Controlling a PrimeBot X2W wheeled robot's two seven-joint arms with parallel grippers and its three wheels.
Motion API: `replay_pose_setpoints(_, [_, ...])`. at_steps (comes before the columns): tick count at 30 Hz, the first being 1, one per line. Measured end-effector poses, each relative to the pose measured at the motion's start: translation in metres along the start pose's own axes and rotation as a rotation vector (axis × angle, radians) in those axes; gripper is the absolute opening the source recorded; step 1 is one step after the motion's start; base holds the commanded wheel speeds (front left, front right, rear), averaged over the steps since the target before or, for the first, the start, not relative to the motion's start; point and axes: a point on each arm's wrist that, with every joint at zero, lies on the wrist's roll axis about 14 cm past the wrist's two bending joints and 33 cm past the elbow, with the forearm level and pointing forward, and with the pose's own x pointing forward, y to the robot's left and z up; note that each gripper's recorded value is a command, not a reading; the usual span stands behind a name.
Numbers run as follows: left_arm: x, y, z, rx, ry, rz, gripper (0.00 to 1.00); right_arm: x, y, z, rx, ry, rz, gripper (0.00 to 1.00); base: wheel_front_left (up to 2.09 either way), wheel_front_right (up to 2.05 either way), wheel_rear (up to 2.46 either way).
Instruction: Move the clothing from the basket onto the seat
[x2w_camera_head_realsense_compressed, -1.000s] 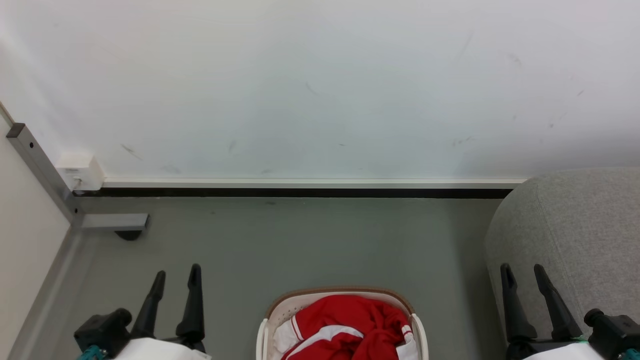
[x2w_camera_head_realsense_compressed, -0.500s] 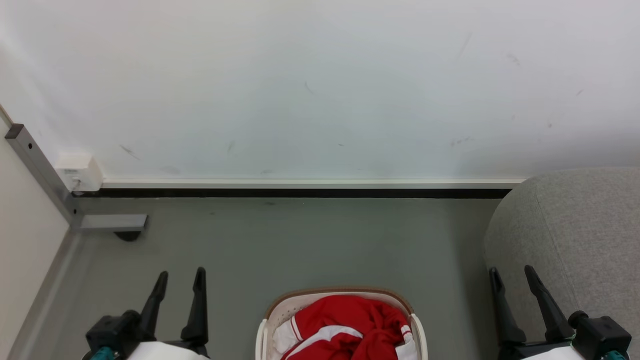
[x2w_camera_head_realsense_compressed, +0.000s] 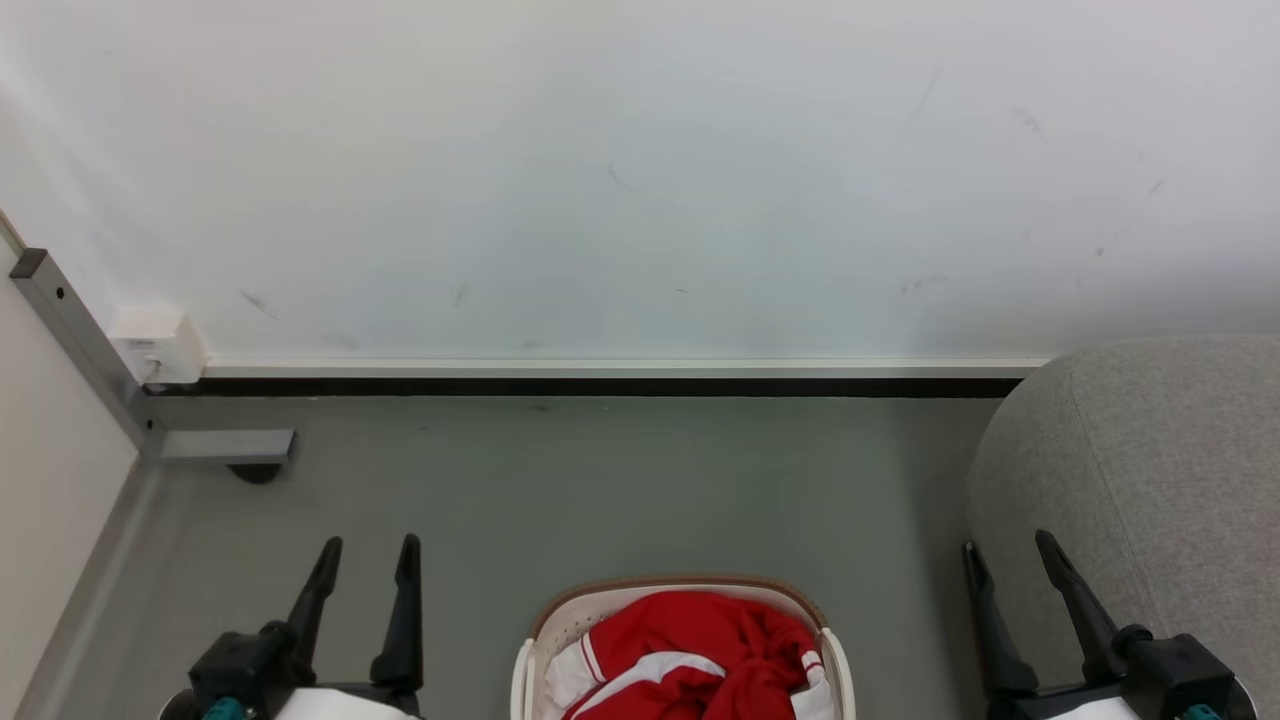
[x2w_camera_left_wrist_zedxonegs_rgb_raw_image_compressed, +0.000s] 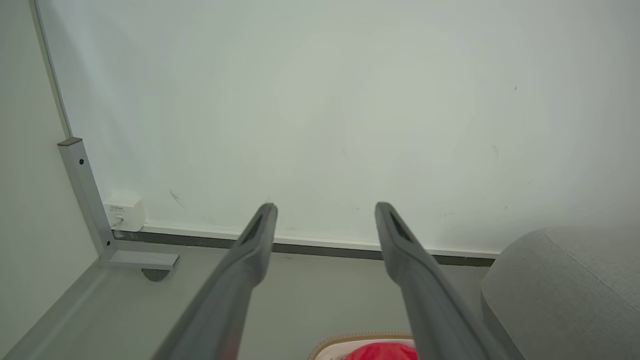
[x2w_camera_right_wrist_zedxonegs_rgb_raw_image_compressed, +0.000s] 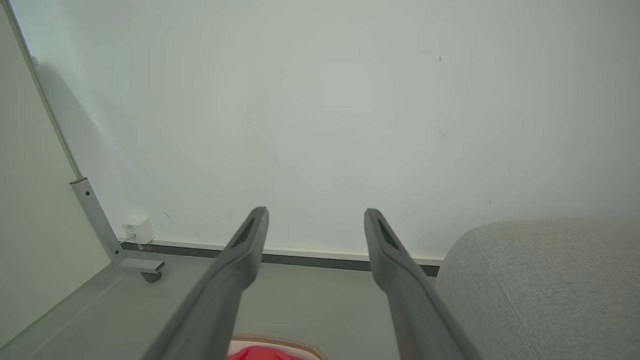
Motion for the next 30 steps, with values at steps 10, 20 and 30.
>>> replay_pose_setpoints(10, [-0.0003, -0.0025, 0.0009, 0.052, -0.010, -0.017, 1.00, 0.0005, 0.0046, 0.0003, -0.043, -0.004, 0.016, 1.00, 0.00, 0.00, 0.00])
replay_pose_setpoints(20, [-0.0005, 0.0009, -0.0011, 0.040, -0.007, -0.007, 1.00, 0.0018, 0.0059, 0.0003, -0.051, -0.005, 0.021, 1.00, 0.00, 0.00, 0.00])
replay_pose_setpoints(30, [0.0019, 0.0008, -0.0059, 0.029, 0.006, -0.009, 1.00, 0.0027, 0.0049, -0.0028, -0.044, 0.004, 0.018, 1.00, 0.00, 0.00, 0.00])
